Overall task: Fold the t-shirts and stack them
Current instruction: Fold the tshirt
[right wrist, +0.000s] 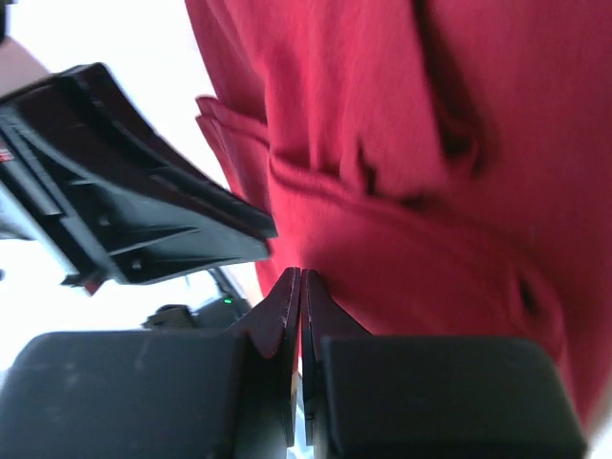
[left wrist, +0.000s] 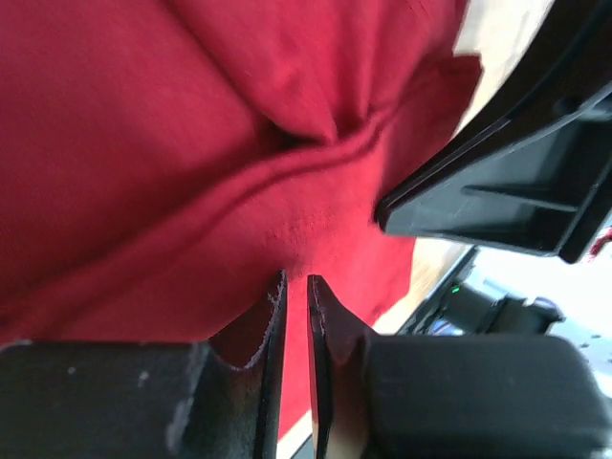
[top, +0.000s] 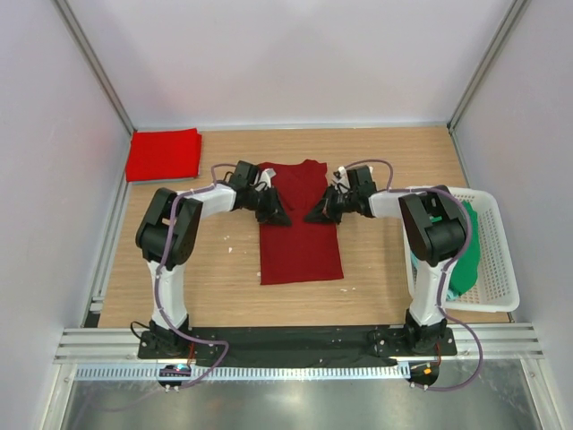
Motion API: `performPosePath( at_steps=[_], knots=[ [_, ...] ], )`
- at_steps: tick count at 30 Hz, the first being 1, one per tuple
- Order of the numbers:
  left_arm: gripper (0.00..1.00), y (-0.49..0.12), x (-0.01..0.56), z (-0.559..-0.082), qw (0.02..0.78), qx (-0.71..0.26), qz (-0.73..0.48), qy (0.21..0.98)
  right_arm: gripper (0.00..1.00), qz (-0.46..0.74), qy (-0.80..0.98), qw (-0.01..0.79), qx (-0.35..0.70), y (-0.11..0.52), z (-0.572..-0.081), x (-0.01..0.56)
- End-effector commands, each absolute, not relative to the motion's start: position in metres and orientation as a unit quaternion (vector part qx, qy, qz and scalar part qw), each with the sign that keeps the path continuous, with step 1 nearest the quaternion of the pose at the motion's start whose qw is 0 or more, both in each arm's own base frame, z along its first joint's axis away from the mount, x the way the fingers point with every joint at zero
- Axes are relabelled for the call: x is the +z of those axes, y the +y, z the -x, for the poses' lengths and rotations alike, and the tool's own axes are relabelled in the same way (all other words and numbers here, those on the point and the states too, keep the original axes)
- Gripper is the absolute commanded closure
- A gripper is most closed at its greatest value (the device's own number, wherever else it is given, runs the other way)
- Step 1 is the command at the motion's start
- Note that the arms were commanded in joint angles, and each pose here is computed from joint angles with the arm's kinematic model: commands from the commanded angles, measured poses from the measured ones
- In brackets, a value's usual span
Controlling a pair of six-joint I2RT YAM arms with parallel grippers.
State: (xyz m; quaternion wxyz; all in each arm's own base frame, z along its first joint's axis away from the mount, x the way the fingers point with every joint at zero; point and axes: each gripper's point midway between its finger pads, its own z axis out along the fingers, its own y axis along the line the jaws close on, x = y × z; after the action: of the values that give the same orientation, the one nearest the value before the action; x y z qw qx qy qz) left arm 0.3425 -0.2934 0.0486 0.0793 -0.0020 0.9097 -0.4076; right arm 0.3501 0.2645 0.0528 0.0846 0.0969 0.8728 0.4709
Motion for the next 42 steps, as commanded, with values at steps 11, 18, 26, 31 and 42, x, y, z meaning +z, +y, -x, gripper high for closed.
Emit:
performPosePath(
  at_steps=[11, 18, 26, 31, 42],
  knots=[
    [0.87, -0.257, 0.005, -0.357, 0.094, -0.445, 0.052, 0.889, 0.96, -0.136, 0.835, 0.102, 0.524, 0.236, -0.386, 0.014],
    [0.83, -0.251, 0.004, -0.35, 0.101, -0.433, 0.017, 0.896, 0.95, -0.149, 0.858, 0.118, 0.478, 0.199, -0.388, -0.002],
    [0.77, -0.252, 0.079, -0.351, 0.142, -0.447, -0.012, 0.883, 0.95, -0.107, 0.91, 0.149, 0.373, 0.165, -0.383, 0.043],
    [0.77, -0.255, 0.107, -0.342, 0.145, -0.471, -0.006, 0.87, 0.94, -0.065, 0.899, 0.17, 0.399, 0.196, -0.369, 0.097],
    [0.82, -0.259, 0.064, -0.295, 0.097, -0.51, 0.053, 0.853, 0.93, 0.014, 0.843, 0.051, 0.536, 0.324, -0.274, 0.075]
  ],
)
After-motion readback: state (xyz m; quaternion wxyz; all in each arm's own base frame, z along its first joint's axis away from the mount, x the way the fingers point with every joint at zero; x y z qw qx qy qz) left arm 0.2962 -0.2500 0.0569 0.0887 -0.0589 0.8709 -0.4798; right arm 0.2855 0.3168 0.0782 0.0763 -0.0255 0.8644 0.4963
